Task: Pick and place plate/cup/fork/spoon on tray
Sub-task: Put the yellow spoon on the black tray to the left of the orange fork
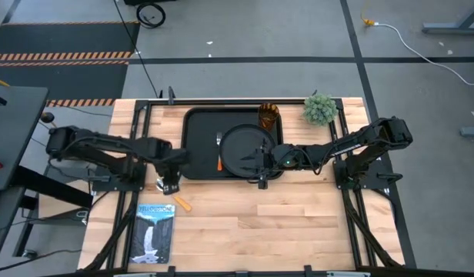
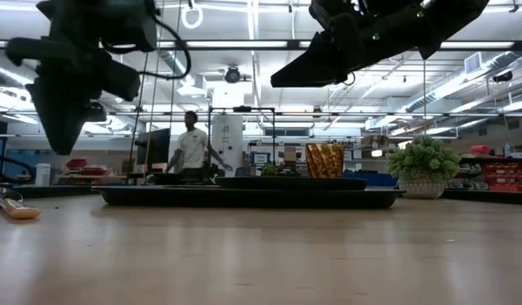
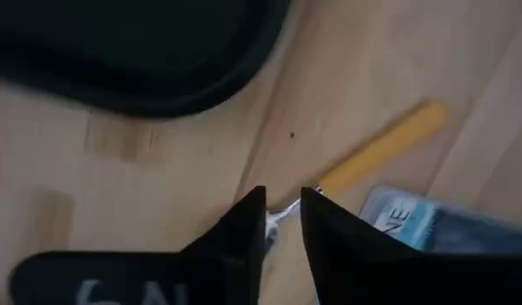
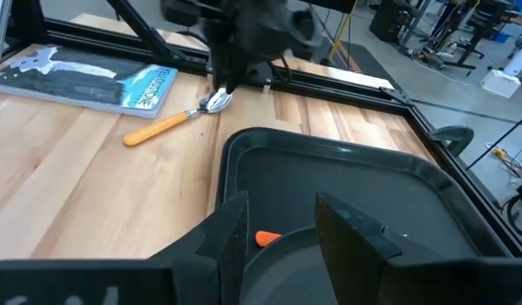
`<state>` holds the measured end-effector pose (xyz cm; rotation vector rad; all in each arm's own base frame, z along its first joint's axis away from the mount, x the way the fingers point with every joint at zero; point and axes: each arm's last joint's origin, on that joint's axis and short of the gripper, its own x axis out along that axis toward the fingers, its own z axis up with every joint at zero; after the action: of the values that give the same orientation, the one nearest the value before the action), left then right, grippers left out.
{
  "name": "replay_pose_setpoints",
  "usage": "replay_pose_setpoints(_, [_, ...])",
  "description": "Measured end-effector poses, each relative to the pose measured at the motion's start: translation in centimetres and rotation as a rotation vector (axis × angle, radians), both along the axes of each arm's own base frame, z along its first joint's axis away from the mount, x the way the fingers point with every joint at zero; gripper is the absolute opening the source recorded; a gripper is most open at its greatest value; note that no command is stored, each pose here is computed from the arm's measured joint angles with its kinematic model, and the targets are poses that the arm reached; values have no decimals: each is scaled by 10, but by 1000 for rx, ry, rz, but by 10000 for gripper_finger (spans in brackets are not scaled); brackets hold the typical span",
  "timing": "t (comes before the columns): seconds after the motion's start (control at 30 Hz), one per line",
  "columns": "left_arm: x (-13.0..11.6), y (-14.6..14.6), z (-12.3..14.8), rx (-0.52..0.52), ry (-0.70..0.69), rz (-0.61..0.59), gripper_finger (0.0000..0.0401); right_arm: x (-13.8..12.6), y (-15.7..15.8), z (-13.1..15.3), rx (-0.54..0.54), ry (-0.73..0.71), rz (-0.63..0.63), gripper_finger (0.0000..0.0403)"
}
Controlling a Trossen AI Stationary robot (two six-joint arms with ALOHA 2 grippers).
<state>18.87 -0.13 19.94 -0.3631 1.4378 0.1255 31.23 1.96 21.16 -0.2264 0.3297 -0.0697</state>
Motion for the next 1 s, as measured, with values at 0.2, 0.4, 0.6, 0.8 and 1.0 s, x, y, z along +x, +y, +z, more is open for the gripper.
replay_pose_setpoints(0.2, [5, -34, 1, 114, -100, -286, 143, 0, 1, 0, 10, 1, 0, 145])
replay_pose_setpoints(0.4, [3, -53, -7, 153, -56, -389, 188, 0, 2, 0, 13, -1, 3, 145])
replay_pose_setpoints(0.6, [7, -66, -26, 226, 32, -507, 188, 0, 2, 0, 25, -2, -1, 145])
replay_pose_setpoints(0.8, [8, -78, -42, 249, 107, -606, 179, 0, 2, 0, 25, -2, -1, 145])
replay_pose_setpoints(1.0, [5, -89, -50, 341, 140, -719, 178, 0, 2, 0, 25, -3, -1, 145])
